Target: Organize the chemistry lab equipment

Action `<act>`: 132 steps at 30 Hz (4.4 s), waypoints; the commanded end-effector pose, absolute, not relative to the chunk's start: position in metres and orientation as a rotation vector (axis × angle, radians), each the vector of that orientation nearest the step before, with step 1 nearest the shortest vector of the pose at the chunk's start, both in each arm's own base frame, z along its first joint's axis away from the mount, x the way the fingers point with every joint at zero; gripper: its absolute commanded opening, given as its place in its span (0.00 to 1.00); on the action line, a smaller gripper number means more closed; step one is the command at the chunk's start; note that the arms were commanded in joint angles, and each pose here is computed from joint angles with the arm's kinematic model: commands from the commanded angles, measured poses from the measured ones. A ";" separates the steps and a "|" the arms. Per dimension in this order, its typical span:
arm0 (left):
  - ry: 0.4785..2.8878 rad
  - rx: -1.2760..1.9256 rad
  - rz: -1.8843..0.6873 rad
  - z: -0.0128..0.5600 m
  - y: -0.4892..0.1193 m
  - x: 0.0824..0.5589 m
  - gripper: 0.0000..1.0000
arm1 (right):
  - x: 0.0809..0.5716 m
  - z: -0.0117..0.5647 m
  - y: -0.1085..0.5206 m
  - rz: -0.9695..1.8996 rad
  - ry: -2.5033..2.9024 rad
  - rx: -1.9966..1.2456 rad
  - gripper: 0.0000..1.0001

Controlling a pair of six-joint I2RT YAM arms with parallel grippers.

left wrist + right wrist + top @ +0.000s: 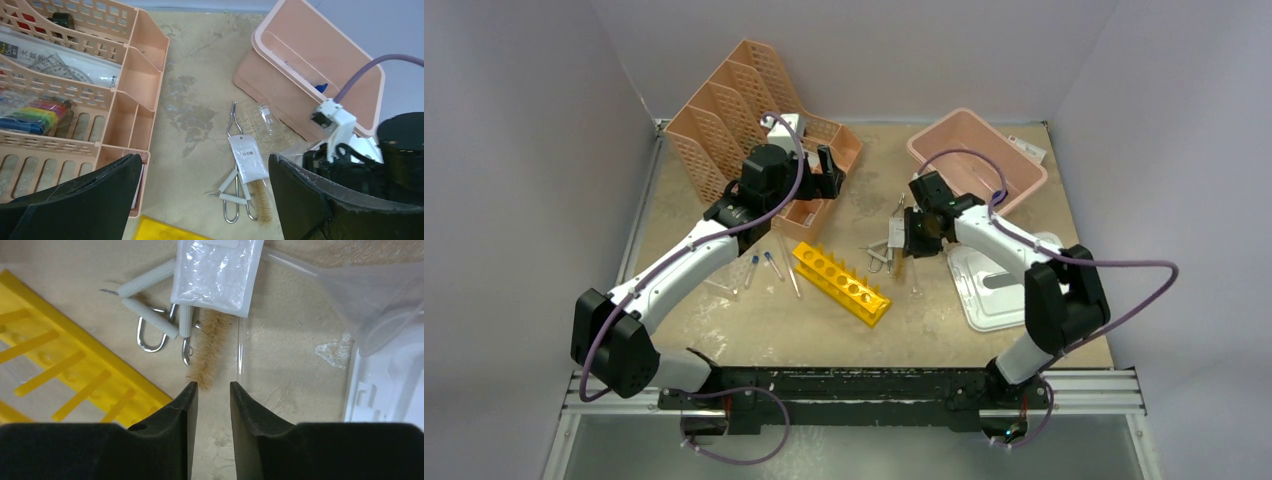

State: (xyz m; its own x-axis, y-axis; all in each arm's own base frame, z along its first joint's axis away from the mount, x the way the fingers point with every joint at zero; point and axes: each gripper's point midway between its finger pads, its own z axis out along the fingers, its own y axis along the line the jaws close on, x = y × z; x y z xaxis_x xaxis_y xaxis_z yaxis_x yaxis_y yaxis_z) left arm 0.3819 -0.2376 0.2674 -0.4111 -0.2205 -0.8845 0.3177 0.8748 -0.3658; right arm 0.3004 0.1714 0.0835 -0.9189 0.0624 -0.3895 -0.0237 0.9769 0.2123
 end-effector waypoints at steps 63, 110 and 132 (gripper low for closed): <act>1.865 0.080 -0.688 0.286 -0.247 0.379 0.93 | 0.304 0.042 0.134 -0.123 2.798 -0.394 0.44; 1.877 0.074 -0.698 0.283 -0.246 0.374 0.93 | 0.306 0.082 0.143 0.135 2.696 -0.385 0.00; 1.866 0.076 -0.655 0.295 -0.229 0.358 0.93 | 0.472 0.320 0.061 -0.129 2.095 -0.267 0.00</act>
State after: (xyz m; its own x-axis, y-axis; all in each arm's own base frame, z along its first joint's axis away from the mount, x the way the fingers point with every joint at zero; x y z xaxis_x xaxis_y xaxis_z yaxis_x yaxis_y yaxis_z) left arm 0.3606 -0.2399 0.2800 -0.4359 -0.2517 -0.8641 0.3556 0.8338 -0.4223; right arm 0.4415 0.0978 0.2909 -0.5590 -0.1635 -0.8129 -0.1719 0.9819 -0.0793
